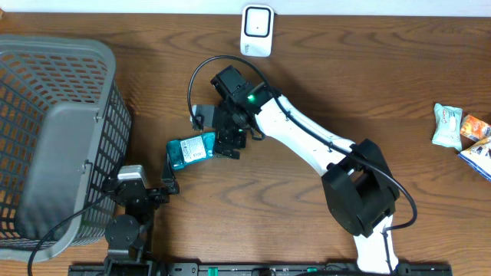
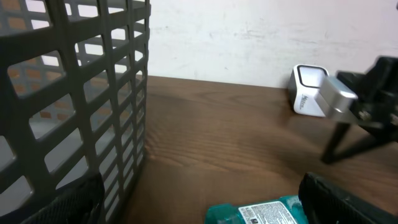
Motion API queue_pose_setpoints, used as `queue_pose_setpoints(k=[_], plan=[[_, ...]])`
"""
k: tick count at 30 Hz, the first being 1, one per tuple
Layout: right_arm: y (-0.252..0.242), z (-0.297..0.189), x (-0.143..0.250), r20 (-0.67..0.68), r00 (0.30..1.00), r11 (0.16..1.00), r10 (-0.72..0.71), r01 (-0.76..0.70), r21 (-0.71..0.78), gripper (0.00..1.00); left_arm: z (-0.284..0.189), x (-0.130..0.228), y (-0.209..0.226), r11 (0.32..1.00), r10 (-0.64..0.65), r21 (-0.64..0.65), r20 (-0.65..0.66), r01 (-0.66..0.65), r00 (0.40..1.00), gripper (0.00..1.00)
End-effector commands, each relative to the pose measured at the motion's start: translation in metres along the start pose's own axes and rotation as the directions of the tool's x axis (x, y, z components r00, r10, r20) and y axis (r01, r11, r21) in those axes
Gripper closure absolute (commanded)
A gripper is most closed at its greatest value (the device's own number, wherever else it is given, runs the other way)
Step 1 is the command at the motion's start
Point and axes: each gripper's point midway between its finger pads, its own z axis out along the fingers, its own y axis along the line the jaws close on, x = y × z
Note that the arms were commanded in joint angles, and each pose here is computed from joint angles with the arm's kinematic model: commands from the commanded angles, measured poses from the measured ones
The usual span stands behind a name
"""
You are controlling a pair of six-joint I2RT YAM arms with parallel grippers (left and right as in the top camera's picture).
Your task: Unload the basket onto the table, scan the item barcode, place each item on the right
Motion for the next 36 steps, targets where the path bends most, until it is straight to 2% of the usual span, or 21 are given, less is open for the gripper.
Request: queue_pose_setpoints(k=[1,9,14,21,22,27,29,30,33,36], plan=[[-0.010,0.001,-0.012,0.049,0.995,0.996,-0.083,0.081,0.032,0.01,0.001,0.017,0.006,1.000,-0.004,-0.026,-0.047,0.002,0.999,0.00],[-0.022,0.039,-0.013,0.074,0.992,0.994,-0.103,0.100,0.047,0.01,0.001,0.017,0.006,1.000,-0.004,-0.026,-0.047,0.002,0.999,0.00],[-0.009,0.065,-0.008,0.075,0.992,0.995,-0.100,0.102,-0.018,0.01,0.001,0.017,0.006,1.000,-0.004,-0.026,-0.047,0.002,0.999,0.00],[0.004,0.069,0.005,0.033,0.997,0.994,-0.073,0.075,-0.082,0.01,0.001,0.017,0.006,1.000,-0.004,-0.026,-0.047,0.002,0.999,0.00],[0.007,0.069,0.011,0.010,0.998,0.993,-0.064,0.065,-0.096,0.07,0.001,0.017,0.006,1.000,-0.004,-0.026,-0.047,0.002,0.999,0.00],[0.002,0.071,0.029,-0.077,0.995,0.997,-0.056,0.051,-0.061,0.24,0.001,0.017,0.006,1.000,-0.004,-0.026,-0.047,0.002,0.999,0.00],[-0.002,0.070,0.037,-0.122,0.991,0.998,-0.052,0.048,-0.037,0.27,0.001,0.017,0.006,1.000,-0.004,-0.026,-0.047,0.002,0.999,0.00],[-0.003,0.069,0.046,-0.166,0.985,0.999,-0.045,0.042,-0.023,0.32,0.001,0.017,0.006,1.000,-0.004,-0.026,-0.047,0.002,0.999,0.00],[-0.007,0.065,0.063,-0.242,0.970,1.000,-0.031,0.031,-0.003,0.40,0.001,0.017,0.006,1.000,-0.004,-0.026,-0.047,0.003,0.999,0.00],[-0.029,0.043,0.114,-0.467,0.884,0.993,0.024,0.034,0.115,0.42,0.001,0.017,0.006,1.000,-0.004,-0.026,-0.047,0.002,0.999,0.00]])
